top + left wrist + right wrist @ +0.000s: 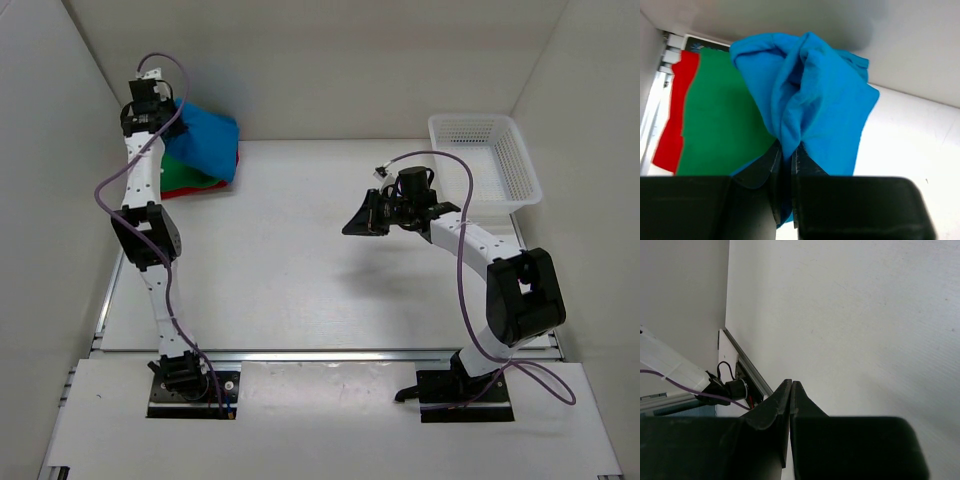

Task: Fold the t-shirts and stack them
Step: Put the neatly folded tshirt into the corner of the board with the left arm

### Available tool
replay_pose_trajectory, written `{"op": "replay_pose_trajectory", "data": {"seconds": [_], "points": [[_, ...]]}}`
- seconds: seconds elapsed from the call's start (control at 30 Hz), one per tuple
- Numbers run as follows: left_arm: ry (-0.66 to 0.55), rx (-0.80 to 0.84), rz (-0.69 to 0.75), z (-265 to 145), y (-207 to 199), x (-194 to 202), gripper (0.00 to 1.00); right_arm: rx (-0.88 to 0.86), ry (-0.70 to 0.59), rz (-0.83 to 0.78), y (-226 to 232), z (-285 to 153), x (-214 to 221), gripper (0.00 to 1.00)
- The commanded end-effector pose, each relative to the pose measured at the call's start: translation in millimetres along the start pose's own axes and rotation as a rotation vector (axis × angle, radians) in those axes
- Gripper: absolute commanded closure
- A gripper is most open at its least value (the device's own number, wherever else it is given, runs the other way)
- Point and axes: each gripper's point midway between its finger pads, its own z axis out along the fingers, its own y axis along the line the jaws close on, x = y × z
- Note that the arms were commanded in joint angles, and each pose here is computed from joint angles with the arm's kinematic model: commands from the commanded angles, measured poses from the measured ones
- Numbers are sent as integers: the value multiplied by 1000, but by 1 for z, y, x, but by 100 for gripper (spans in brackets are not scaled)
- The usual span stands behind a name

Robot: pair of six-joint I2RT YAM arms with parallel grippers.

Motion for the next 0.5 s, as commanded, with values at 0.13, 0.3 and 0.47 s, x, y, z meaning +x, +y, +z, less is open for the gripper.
{"op": "replay_pose_trajectory", "data": {"seconds": [0.13,0.3,0.47], "points": [[-154,28,-41,-36,15,-60,100,-13,4,-28,9,2,-1,100],[-142,-22,-89,-19,52,-51,100,-15,19,-23,10,5,2,99],[-114,-125,-186,-15,88,-41,2,0,31,-18,9,10,4,100]]}}
